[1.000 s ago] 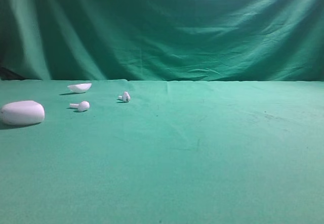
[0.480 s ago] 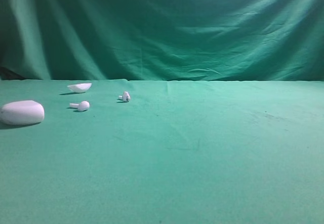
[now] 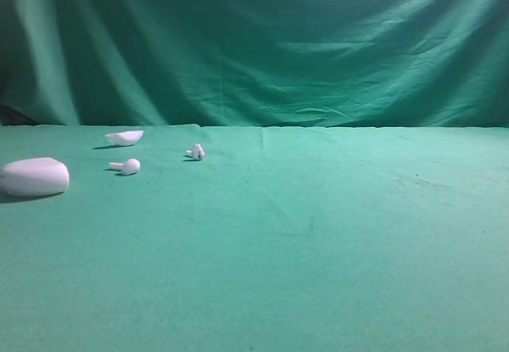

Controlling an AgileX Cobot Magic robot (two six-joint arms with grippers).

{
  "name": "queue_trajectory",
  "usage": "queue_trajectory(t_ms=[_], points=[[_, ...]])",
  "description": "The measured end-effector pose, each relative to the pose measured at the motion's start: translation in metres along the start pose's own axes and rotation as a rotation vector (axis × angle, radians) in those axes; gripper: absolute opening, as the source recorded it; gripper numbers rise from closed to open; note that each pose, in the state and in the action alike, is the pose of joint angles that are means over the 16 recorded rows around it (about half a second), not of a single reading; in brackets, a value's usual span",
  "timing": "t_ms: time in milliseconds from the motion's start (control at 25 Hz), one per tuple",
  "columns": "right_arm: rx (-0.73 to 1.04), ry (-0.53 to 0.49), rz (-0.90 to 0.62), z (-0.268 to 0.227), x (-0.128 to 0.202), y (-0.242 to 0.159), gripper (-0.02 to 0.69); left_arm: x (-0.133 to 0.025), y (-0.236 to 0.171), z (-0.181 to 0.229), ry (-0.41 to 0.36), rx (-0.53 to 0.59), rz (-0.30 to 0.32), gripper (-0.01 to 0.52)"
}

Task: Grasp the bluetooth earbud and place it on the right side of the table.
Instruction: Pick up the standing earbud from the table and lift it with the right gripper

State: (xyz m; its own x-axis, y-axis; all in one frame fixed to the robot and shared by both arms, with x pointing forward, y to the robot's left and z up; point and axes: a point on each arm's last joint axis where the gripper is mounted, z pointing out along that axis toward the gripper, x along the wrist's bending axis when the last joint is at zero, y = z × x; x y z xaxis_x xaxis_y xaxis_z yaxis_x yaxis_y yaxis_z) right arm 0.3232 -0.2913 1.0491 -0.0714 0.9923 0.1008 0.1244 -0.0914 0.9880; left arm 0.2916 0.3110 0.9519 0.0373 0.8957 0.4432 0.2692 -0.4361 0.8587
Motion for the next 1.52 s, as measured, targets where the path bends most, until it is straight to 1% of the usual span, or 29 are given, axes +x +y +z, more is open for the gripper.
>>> queue_trajectory(t_ms=[160, 320, 440, 560, 760, 960, 1160, 1280, 1520], points=[[0.215, 0.013, -0.026, 0.023, 0.003, 0.005, 0.000, 0.000, 0.000, 0.000, 0.000, 0.000, 0.000, 0.000], [0.428, 0.062, -0.074, 0.049, 0.009, 0.011, 0.000, 0.000, 0.000, 0.000, 0.000, 0.000, 0.000, 0.000], [0.577, 0.127, -0.126, 0.071, 0.018, 0.018, 0.000, 0.000, 0.000, 0.000, 0.000, 0.000, 0.000, 0.000], [0.711, 0.212, -0.197, 0.095, 0.032, 0.028, 0.000, 0.000, 0.000, 0.000, 0.000, 0.000, 0.000, 0.000], [0.886, 0.358, -0.312, 0.143, 0.071, 0.038, 0.000, 0.000, 0.000, 0.000, 0.000, 0.000, 0.000, 0.000], [0.976, 0.455, -0.402, 0.193, 0.125, 0.035, 0.000, 0.000, 0.000, 0.000, 0.000, 0.000, 0.000, 0.000], [1.016, 0.511, -0.475, 0.237, 0.180, 0.019, 0.014, 0.000, 0.000, 0.000, 0.000, 0.000, 0.000, 0.000], [1.031, 0.529, -0.505, 0.260, 0.208, 0.004, 0.058, 0.000, 0.000, 0.000, 0.000, 0.000, 0.000, 0.000], [1.047, 0.549, -0.544, 0.300, 0.246, -0.030, 0.198, 0.000, 0.000, 0.000, 0.000, 0.000, 0.000, 0.000]])
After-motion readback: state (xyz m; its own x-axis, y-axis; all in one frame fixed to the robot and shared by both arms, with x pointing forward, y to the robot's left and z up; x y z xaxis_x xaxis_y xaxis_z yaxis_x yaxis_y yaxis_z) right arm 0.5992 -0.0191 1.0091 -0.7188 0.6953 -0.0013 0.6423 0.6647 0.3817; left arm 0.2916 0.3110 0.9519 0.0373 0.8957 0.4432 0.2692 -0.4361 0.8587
